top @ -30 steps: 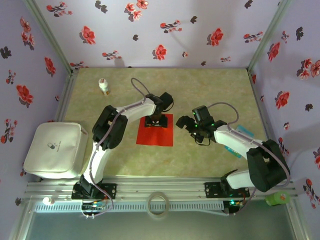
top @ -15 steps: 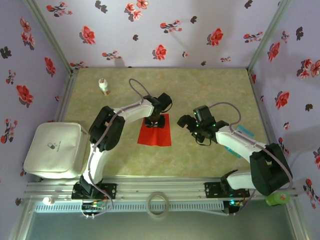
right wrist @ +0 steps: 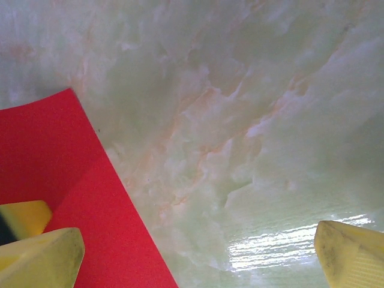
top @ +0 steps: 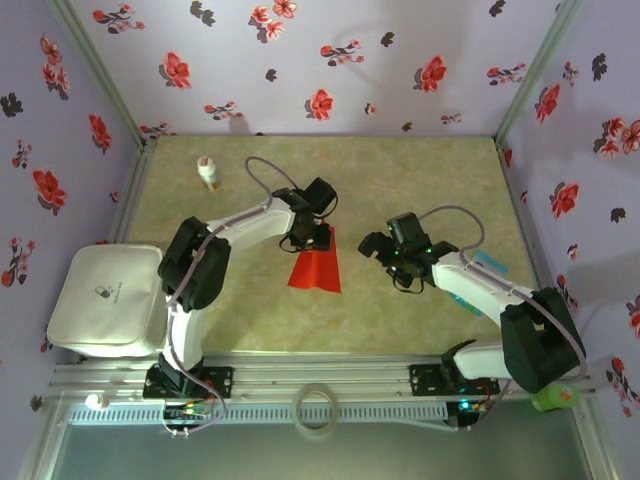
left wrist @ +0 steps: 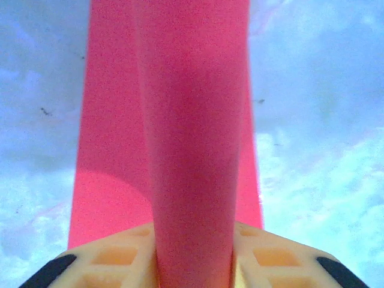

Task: Fold a paper plane with a square sheet of paper (pick it up from the middle)
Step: First fold the square sheet of paper in half at the center of the table.

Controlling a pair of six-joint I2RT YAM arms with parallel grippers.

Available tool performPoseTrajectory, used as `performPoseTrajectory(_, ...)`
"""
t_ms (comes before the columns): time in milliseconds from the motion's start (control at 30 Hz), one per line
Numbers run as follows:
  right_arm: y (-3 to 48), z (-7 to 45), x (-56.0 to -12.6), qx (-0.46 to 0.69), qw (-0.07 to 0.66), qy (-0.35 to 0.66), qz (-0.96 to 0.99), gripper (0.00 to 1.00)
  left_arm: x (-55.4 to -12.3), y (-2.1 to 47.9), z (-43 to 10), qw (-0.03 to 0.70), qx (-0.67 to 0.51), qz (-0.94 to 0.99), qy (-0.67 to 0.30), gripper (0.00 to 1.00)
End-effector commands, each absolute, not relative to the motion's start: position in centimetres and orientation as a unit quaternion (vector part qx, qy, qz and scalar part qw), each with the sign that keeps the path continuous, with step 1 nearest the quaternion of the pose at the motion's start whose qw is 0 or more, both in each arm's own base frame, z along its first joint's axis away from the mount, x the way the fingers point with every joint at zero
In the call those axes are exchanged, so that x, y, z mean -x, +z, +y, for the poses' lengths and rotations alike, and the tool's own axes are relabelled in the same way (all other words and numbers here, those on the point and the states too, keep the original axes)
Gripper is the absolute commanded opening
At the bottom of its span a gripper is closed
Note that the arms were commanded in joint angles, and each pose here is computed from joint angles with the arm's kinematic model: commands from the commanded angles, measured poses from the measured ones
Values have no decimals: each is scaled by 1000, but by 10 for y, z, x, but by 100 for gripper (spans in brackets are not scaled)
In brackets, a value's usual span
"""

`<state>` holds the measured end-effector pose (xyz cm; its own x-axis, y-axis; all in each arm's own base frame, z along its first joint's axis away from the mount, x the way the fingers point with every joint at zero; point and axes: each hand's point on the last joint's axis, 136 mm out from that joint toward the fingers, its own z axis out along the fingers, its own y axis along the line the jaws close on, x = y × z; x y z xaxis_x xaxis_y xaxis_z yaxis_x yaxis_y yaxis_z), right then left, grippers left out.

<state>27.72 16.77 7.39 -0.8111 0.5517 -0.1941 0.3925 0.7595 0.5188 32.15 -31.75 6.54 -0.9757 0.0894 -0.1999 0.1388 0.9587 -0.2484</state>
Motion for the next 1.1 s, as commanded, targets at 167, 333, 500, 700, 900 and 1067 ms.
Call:
performPoseTrajectory(167, 85, 160, -281, -266, 187, 216, 921, 99, -321, 95, -329, 97, -55, 967, -229, 29)
performPoseTrajectory(333, 94, 161, -284, -257, 199, 225, 919, 99, -320, 101, -333, 97, -47, 959, -261, 29)
performPoseTrajectory(500, 105, 154, -289, -261, 225, 221, 912, 99, -317, 118, -342, 97, -55, 945, -309, 31)
performPoseTrajectory(700, 122, 142, -292, -269, 275, 229, 894, 99, -311, 132, -350, 80, -59, 925, -367, 31)
performPoseTrajectory(900, 163, 125, -297, -205, 359, 227, 882, 99, -311, 142, -359, 71, -46, 891, -445, 32)
performPoseTrajectory(1067, 167, 120, -296, -194, 354, 241, 883, 99, -314, 142, -362, 64, -29, 872, -485, 33)
